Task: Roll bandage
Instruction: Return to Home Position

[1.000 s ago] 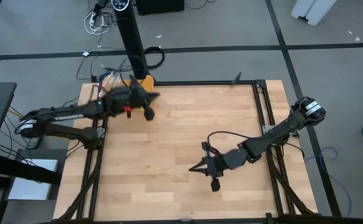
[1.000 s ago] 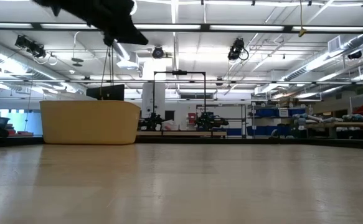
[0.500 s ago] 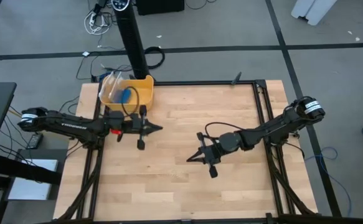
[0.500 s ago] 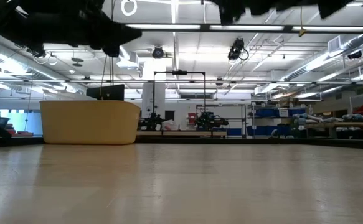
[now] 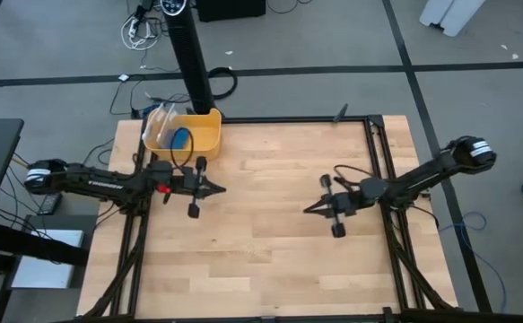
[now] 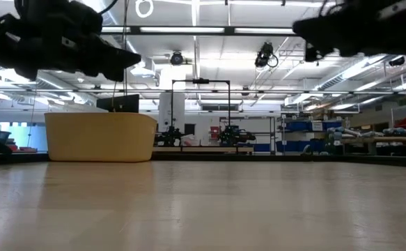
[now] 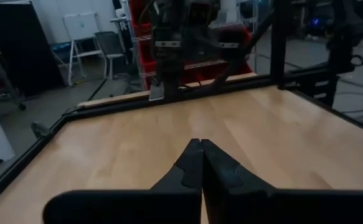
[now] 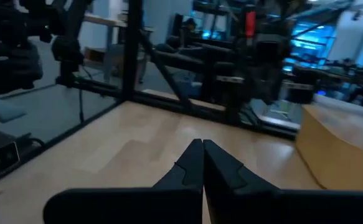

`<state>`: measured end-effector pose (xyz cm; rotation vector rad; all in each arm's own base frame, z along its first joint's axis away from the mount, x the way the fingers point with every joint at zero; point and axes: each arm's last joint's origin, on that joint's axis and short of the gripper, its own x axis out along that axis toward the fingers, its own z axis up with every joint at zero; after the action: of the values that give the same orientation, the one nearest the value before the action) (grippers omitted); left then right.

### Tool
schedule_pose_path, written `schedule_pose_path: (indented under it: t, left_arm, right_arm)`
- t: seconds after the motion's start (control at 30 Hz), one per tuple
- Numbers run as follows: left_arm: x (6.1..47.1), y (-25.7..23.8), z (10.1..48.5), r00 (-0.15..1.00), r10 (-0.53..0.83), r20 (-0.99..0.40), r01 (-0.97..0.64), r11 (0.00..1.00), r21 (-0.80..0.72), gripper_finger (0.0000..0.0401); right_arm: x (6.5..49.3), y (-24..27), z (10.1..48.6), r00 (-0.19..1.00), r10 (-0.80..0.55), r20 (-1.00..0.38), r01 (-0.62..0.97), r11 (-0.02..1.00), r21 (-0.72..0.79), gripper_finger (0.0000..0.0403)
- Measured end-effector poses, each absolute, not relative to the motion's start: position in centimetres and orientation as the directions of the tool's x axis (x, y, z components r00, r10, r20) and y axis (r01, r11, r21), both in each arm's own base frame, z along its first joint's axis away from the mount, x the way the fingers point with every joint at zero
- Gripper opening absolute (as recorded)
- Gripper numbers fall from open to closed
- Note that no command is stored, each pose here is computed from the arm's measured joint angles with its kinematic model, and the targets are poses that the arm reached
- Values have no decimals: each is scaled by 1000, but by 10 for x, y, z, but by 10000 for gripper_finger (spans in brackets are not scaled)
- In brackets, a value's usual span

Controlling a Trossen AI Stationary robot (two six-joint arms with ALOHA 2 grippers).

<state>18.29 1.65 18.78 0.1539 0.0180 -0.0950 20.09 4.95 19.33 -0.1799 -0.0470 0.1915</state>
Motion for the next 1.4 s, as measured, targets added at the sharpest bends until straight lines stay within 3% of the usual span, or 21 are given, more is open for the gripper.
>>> schedule_pose_path:
  t: [0.23,0.4,0.7,1.03,1.4]
  left_arm:
    - [165,29,182,989,-142,35,136,981,138,1]
    - [146,30,176,995,-87,43,81,988,128,1]
    - [126,29,166,998,55,-10,-54,994,99,2]
    - [119,29,181,991,136,-11,-134,985,109,3]
    - [120,12,188,992,123,-16,-119,981,155,3]
  right_arm:
    - [156,38,180,987,125,100,-110,983,-145,0]
    - [138,37,173,992,62,106,-48,989,-138,0]
    - [134,36,178,1000,11,24,-8,989,-147,0]
    - [132,33,202,997,-52,-58,40,981,-189,0]
    - [134,24,209,996,-35,-85,18,980,-196,0]
